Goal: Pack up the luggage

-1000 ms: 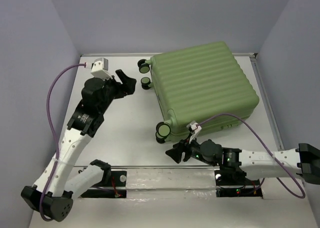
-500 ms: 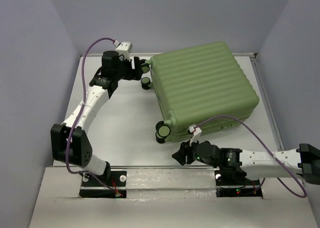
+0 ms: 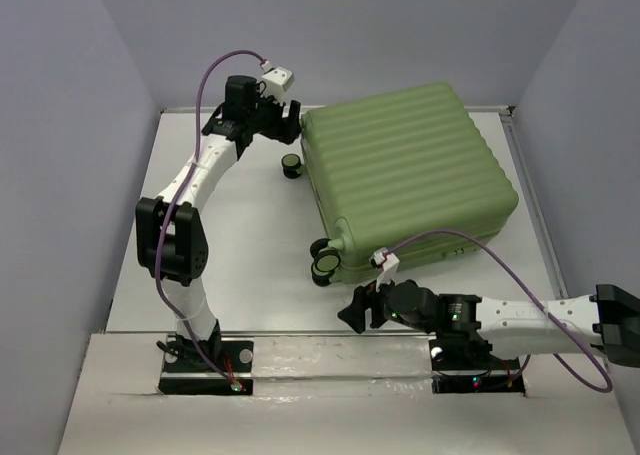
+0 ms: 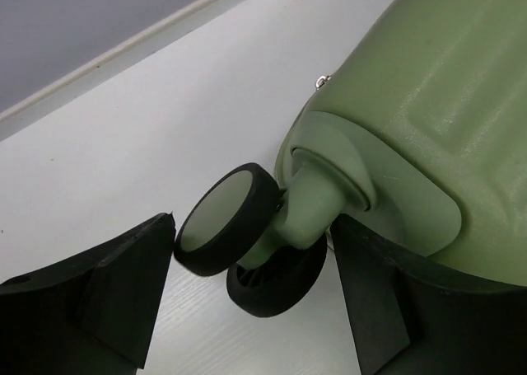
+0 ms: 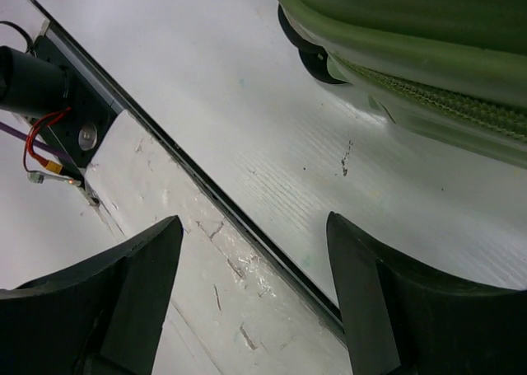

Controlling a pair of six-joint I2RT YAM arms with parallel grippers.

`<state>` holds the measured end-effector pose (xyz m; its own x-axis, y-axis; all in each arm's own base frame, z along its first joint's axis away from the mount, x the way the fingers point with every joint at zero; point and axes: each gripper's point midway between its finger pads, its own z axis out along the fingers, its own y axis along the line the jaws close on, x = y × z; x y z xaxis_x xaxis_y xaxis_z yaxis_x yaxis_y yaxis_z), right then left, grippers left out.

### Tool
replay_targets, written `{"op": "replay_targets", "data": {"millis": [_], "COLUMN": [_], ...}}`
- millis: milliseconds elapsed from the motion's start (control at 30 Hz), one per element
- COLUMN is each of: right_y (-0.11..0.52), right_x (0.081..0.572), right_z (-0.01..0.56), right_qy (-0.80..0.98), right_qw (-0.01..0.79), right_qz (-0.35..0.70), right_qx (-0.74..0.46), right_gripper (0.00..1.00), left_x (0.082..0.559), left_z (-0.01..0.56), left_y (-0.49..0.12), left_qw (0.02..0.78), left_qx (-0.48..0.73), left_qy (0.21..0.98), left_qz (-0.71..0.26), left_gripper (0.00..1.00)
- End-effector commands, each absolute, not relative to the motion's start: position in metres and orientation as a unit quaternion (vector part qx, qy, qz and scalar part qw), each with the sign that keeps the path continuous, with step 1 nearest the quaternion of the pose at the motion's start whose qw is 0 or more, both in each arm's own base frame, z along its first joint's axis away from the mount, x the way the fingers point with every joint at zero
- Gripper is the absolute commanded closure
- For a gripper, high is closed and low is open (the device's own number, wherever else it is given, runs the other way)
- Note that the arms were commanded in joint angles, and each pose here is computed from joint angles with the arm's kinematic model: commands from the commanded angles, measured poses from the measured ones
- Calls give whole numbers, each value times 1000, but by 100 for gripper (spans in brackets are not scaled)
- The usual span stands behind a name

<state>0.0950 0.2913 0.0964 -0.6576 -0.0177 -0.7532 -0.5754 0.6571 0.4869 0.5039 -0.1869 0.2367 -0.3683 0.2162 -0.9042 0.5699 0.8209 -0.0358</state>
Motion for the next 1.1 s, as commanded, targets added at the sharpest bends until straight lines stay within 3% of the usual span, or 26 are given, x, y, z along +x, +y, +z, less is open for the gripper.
{"op": "replay_targets", "data": {"millis": [0,133,233,267,333,367,400,467,533,633,900,1067], "right_y": [299,297,293,291,282,279,271,263,240,207,122,103], "right_x": [92,91,92,91,95,97,101,108,121,148,213,233], "right_z": [110,107,101,98,92,91,89,89,87,97,133,166], "right_qy": [816,819,824,828,834,838,843,848,861,858,802,773], "right_qw": [376,372,370,366,370,367,375,379,395,438,540,598], "right_qz": [400,400,396,396,387,388,376,366,319,263,182,136], "right_qx": [-179,-176,-165,-155,-132,-111,-93,-56,-12,43,179,163], "right_gripper": [24,24,25,25,27,30,42,56,81,93,93,93], "left_x": [510,517,522,524,530,532,536,537,536,530,497,472], "left_z": [261,252,250,249,245,243,239,235,228,207,162,169], "left_y": [-208,-219,-228,-229,-229,-228,-223,-214,-193,-168,-140,-140], "left_qw": [521,508,511,511,512,512,517,524,530,522,488,483], "left_qx": [288,300,304,304,299,295,279,257,222,179,110,102], "left_qy": [785,789,785,786,791,792,798,803,814,831,863,865], "left_qz": [-173,-172,-174,-170,-155,-150,-138,-121,-90,-69,-72,-85], "left_gripper": [14,21,39,56,71,90,94,94,94,94,94,94]}}
